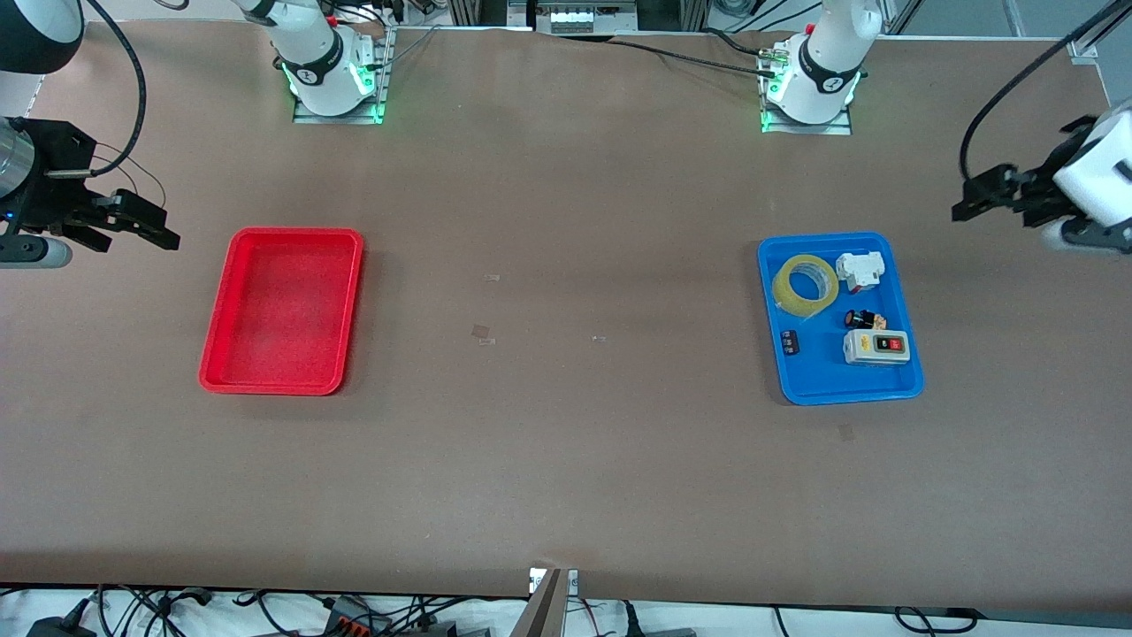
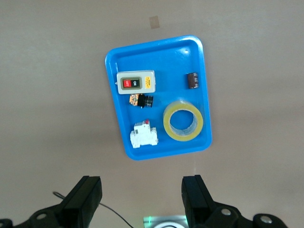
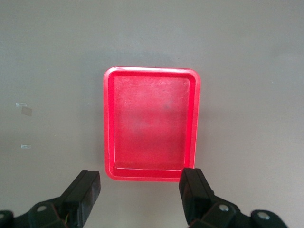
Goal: Place and move tape with both arms
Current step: 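Reach the left gripper down to the yellow tape roll in the blue tray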
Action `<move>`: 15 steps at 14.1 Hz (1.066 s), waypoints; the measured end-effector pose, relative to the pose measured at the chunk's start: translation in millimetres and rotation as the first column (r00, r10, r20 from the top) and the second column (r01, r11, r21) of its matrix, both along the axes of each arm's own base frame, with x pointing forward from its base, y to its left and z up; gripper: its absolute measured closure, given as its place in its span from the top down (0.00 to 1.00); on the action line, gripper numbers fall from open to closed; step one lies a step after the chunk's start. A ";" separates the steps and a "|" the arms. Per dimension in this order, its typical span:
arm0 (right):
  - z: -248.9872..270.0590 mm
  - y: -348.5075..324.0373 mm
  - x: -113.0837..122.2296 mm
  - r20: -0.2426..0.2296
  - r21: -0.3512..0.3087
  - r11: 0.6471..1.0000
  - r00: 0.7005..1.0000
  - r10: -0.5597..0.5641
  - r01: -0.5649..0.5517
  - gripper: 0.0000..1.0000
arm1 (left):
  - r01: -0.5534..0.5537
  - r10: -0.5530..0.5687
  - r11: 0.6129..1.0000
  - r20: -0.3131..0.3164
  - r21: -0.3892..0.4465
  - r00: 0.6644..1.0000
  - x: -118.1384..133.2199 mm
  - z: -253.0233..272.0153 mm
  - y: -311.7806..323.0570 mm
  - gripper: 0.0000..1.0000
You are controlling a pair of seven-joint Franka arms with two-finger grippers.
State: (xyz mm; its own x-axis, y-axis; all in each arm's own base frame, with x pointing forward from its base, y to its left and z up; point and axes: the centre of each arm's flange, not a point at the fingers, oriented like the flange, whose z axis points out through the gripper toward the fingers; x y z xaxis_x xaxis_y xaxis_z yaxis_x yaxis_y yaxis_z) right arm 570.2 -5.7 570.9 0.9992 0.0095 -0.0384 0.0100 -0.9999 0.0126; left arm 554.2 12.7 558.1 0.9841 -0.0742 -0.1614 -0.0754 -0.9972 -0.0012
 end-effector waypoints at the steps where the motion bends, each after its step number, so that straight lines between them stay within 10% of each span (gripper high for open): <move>1: -0.2 0.0 0.0 0.000 0.000 1.000 1.000 0.000 0.000 1.00 | 0.001 -0.001 1.000 0.000 -0.004 1.000 2.8 -25.2 -0.5 1.00; 15: -0.9 0.5 -0.1 -0.002 0.000 1.000 1.000 0.001 -0.001 1.00 | 0.036 -0.036 0.999 -0.010 -0.021 0.999 -27.8 -291.9 -28.3 1.00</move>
State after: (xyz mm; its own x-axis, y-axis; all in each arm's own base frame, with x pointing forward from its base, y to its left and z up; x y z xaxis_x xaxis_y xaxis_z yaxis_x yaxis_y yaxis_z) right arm 570.1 -5.2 570.0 0.9991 0.0104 -0.0402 0.0109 -0.9999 0.0126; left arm 526.4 -15.6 266.2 0.9790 -0.1131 -0.1697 -0.1112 -0.9936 0.0206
